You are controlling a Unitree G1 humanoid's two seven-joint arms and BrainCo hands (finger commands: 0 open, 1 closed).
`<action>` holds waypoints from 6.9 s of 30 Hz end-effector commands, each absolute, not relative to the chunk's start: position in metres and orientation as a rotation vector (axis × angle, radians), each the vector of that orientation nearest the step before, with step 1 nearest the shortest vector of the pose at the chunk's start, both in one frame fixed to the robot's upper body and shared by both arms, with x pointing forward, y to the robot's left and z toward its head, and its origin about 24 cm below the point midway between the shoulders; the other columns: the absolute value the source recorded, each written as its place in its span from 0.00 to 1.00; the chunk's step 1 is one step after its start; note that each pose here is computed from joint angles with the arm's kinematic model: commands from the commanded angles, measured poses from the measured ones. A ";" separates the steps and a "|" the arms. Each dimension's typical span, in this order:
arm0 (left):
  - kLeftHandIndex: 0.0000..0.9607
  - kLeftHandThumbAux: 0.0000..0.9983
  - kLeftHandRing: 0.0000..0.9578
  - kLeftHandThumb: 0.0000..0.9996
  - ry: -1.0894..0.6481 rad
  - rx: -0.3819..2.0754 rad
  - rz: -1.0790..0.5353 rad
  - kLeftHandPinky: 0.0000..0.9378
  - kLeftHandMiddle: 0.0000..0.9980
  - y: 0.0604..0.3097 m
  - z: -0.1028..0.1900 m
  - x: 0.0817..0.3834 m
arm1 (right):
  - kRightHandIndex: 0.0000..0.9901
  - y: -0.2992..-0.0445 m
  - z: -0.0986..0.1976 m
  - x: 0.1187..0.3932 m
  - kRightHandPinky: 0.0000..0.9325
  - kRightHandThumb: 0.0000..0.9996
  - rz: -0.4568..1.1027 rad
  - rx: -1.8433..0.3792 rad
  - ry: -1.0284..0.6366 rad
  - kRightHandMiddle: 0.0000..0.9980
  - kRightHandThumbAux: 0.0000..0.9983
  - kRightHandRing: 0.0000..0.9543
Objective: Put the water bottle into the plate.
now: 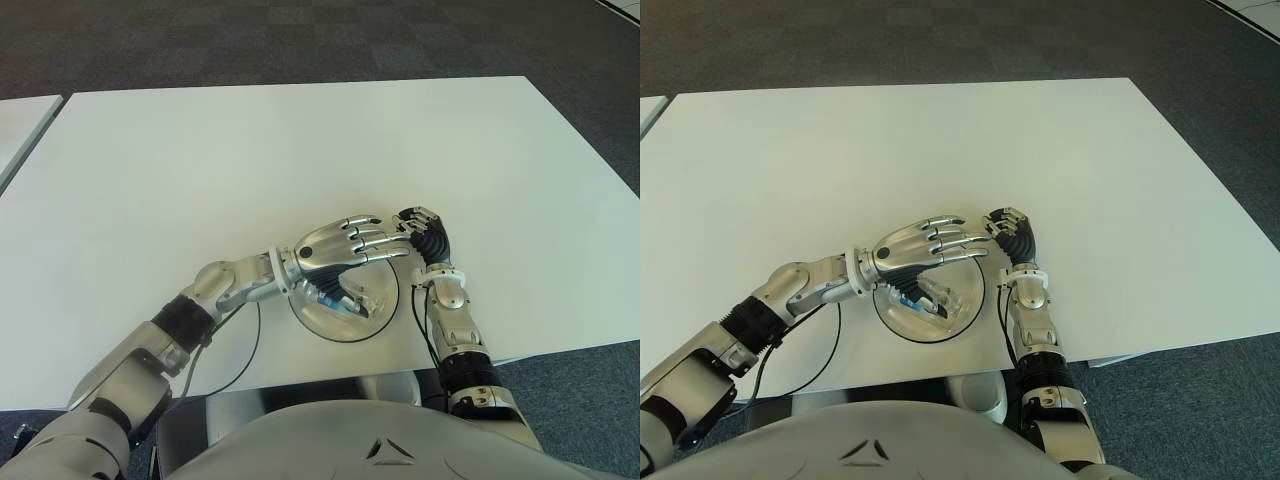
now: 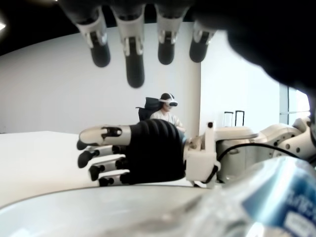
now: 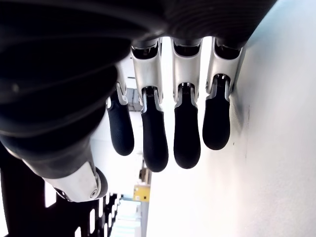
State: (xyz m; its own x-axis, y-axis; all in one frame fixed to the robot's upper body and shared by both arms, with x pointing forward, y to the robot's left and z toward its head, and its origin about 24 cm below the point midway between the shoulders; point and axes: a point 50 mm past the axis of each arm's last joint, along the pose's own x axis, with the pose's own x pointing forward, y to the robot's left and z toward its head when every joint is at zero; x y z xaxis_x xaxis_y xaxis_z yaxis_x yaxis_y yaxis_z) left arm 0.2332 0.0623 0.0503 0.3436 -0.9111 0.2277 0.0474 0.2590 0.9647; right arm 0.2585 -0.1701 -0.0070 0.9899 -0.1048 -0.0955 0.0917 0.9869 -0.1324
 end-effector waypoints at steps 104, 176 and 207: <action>0.13 0.88 0.04 0.09 -0.140 -0.053 0.324 0.11 0.08 0.204 -0.009 0.200 | 0.44 -0.178 -0.024 0.257 0.63 0.71 -0.054 -0.105 0.151 0.58 0.73 0.62; 0.45 0.72 0.71 0.70 0.118 0.145 0.230 0.70 0.69 0.188 -0.025 0.209 | 0.44 -0.170 -0.022 0.253 0.66 0.71 -0.042 -0.052 0.147 0.59 0.73 0.64; 0.45 0.72 0.68 0.71 0.107 0.152 0.216 0.67 0.66 0.185 -0.029 0.209 | 0.44 -0.170 -0.021 0.253 0.64 0.71 -0.050 -0.070 0.155 0.58 0.73 0.62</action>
State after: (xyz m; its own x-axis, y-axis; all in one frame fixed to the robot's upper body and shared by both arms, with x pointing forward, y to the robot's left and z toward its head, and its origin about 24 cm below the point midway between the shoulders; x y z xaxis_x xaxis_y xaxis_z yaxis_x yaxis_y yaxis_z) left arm 0.2090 0.1850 -0.0253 0.9704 0.2296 -0.0745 -0.2168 0.9647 0.1497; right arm 0.2593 -0.1704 -0.0111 0.9944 -0.0479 -0.0947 0.0409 0.9964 -0.0744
